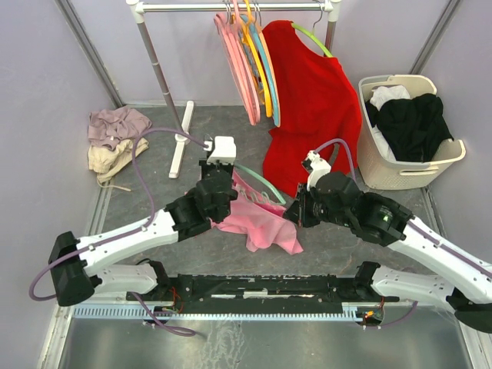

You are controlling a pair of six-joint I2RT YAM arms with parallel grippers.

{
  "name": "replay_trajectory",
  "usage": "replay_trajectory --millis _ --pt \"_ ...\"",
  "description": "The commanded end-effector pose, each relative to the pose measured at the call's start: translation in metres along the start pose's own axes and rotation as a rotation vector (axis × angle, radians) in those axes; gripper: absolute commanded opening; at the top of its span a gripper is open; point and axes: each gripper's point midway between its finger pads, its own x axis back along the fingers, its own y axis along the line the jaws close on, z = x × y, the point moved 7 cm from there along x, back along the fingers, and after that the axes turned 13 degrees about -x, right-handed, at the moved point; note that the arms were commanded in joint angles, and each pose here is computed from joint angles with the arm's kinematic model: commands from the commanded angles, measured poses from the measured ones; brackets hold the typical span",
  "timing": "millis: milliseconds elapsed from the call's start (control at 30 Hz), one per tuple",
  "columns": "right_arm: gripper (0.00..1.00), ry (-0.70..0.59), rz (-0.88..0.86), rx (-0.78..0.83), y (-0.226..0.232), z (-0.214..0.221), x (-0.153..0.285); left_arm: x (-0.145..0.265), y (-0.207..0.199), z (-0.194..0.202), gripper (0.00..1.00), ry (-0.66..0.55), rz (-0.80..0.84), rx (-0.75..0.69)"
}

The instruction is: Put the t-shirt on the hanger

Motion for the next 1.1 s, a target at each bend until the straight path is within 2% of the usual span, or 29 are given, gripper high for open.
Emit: replay_trajectory --millis 0,300,633,1067 --pt "0.01 -0.062 -0.09 -0.078 0.006 -0.001 0.005 -0.004 -0.007 0.011 0.03 0.017 -0.096 0.019" --pt "0.01 -0.056 -0.052 -0.1 -0.012 0.011 0.008 -0.011 -0.035 0.034 0.03 0.043 -0.096 -0.035" --pt "0.01 -0.006 -0.045 -0.145 -0.028 0.032 -0.012 -0.016 -0.044 0.008 0.03 0.007 -0.054 0.049" --pt "0.01 0.012 -0.072 -0.155 -0.022 0.032 -0.021 -0.014 -0.04 -0.01 0.03 -0.021 -0.024 0.114"
